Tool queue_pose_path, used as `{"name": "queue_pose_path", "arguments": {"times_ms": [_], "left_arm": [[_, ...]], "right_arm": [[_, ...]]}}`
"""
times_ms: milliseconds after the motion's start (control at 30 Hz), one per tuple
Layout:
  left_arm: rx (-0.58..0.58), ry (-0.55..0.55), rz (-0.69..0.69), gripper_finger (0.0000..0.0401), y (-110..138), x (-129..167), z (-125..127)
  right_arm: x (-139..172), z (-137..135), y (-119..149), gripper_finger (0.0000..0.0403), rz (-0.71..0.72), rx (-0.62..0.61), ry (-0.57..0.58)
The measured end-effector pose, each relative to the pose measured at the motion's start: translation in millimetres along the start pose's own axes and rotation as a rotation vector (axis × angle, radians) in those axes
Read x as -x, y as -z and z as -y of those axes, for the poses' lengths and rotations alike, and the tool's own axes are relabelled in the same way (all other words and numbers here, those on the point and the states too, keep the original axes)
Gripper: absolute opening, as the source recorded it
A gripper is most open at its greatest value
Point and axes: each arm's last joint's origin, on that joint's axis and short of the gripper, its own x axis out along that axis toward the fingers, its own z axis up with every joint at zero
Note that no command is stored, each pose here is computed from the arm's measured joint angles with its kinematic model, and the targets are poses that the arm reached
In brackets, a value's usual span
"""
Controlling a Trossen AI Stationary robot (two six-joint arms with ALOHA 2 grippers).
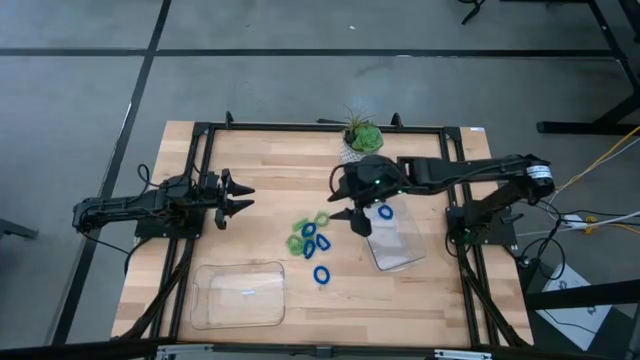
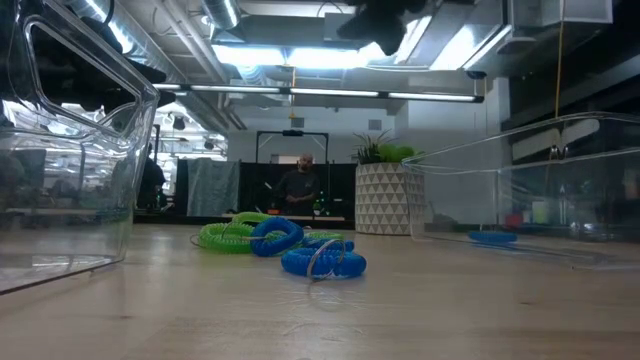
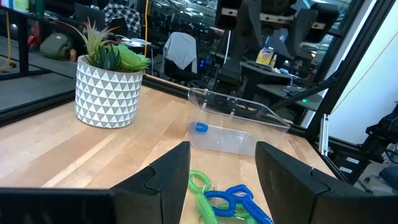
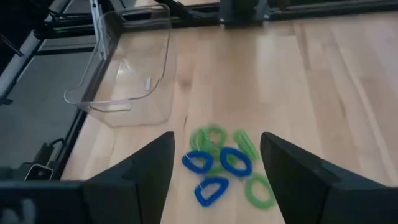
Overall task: Sort spring keychains
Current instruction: Put the blue spring keychain into the right transparent bin
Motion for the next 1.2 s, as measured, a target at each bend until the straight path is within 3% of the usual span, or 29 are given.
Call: {"name": "queue_pose_path", "arguments": {"times_ms": [700, 1000, 1200], "left_arm": [[0.000, 0.000, 0.000, 0.0178, 0.0, 0.0, 0.0], [0.000, 0.000, 0.000, 0.0178, 0.1, 0.0, 0.0], [0.000, 0.000, 0.000, 0.0178, 0.1, 0.0, 0.0]], "right_arm": [[-98.7, -23.1, 53.7, 0.0236, -0.279, 0.134, -0.088], [-127.1, -32.8, 80.4, 0.0236, -0.392, 0.150, -0.111], [-136.1, -41.0, 92.9, 0.0236, -0.441, 0.299, -0.156]]}}
